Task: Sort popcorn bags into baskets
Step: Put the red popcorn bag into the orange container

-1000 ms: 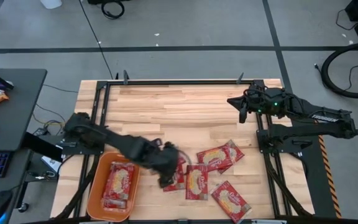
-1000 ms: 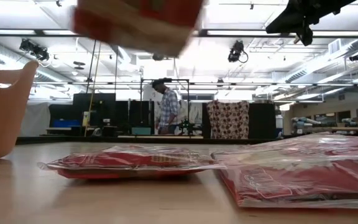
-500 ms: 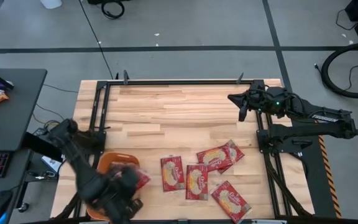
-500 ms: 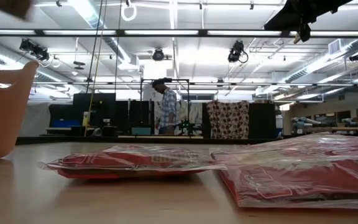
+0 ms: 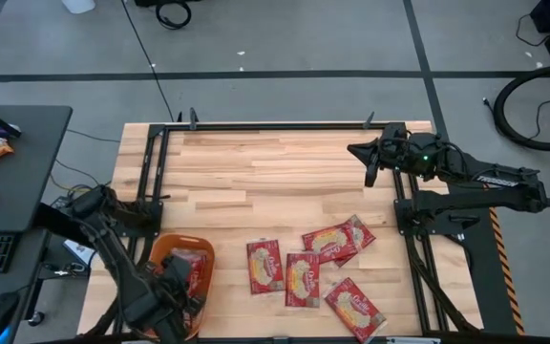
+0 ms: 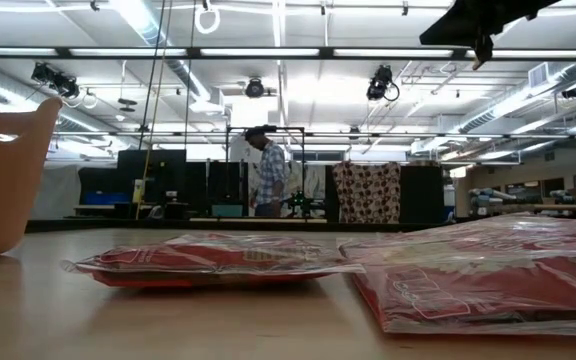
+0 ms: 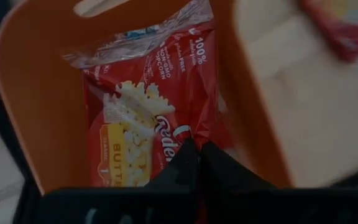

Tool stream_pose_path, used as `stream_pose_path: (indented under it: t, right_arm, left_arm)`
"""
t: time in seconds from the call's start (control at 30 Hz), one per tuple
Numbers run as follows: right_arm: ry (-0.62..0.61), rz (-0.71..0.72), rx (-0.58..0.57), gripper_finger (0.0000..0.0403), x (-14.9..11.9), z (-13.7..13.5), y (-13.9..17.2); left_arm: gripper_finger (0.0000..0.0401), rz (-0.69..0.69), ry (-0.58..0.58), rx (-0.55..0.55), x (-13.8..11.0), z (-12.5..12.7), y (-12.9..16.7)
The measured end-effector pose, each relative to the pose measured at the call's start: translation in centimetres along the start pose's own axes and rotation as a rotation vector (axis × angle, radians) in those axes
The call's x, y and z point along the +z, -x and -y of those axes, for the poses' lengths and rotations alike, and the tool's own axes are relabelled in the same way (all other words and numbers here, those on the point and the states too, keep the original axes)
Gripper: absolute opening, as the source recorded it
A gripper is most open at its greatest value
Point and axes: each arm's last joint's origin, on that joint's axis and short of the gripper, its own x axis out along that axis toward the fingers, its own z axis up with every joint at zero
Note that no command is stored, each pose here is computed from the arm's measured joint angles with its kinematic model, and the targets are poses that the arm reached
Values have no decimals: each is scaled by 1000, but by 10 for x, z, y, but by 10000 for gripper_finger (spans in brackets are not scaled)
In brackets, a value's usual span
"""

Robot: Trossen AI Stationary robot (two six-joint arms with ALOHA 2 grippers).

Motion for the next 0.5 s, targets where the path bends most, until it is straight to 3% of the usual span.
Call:
stream_pose_path:
  t: [0.3, 0.5]
  right_arm:
    - [-18, 22, 28, 26, 3, -1, 0]
    - [-22, 35, 78, 26, 4, -3, 0]
  left_arm:
    - [13, -15, 73, 99, 12, 2, -43]
    - [67, -70, 119, 182, 22, 1, -57]
